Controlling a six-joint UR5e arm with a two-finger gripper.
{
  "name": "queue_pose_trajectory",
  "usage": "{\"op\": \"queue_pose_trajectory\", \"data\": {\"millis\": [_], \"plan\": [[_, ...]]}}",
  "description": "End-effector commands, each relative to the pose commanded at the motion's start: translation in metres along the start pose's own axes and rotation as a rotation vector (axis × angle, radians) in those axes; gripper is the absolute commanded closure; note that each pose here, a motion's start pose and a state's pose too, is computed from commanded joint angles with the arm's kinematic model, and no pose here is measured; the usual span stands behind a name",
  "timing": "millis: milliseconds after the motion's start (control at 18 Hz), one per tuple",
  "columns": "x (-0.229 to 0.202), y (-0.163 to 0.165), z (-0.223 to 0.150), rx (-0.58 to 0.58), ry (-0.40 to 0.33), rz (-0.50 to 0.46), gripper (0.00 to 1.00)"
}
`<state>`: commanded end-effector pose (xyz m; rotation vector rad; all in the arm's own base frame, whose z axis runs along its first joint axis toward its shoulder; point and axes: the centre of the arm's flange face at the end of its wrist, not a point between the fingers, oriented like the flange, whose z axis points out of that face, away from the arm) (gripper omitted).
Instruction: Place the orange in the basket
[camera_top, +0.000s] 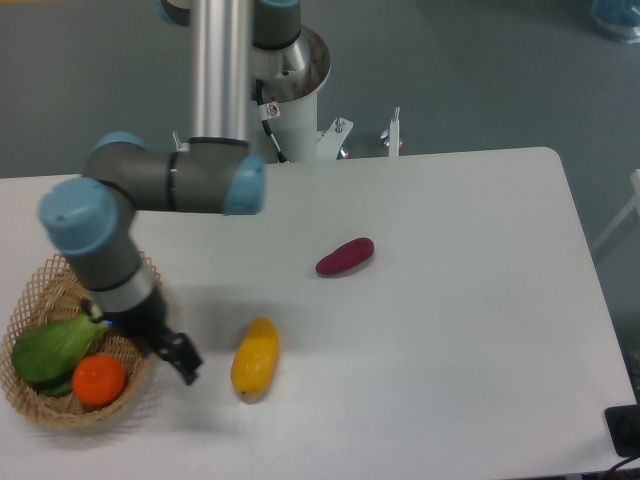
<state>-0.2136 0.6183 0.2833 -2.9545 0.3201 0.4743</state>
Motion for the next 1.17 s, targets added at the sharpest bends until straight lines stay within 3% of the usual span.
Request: {"op": "queue_pose_trajectory", "data": {"millis": [167,389,667,889,1167], "plan": [[-0.067,0.058,0.021,-0.019,0.027,0.023,0.00],[-0.165,0.189,0.035,-0.027,0.068,0.045,0.00],[-0.232,0.298,0.045,-0.030,0.096,0.103,0.00],[-0.253,0.336,0.038,-0.006,0.149,0.142,0.00],[-0.257,0.338,0.037,-0.009,0.150,0.161,0.00]]}}
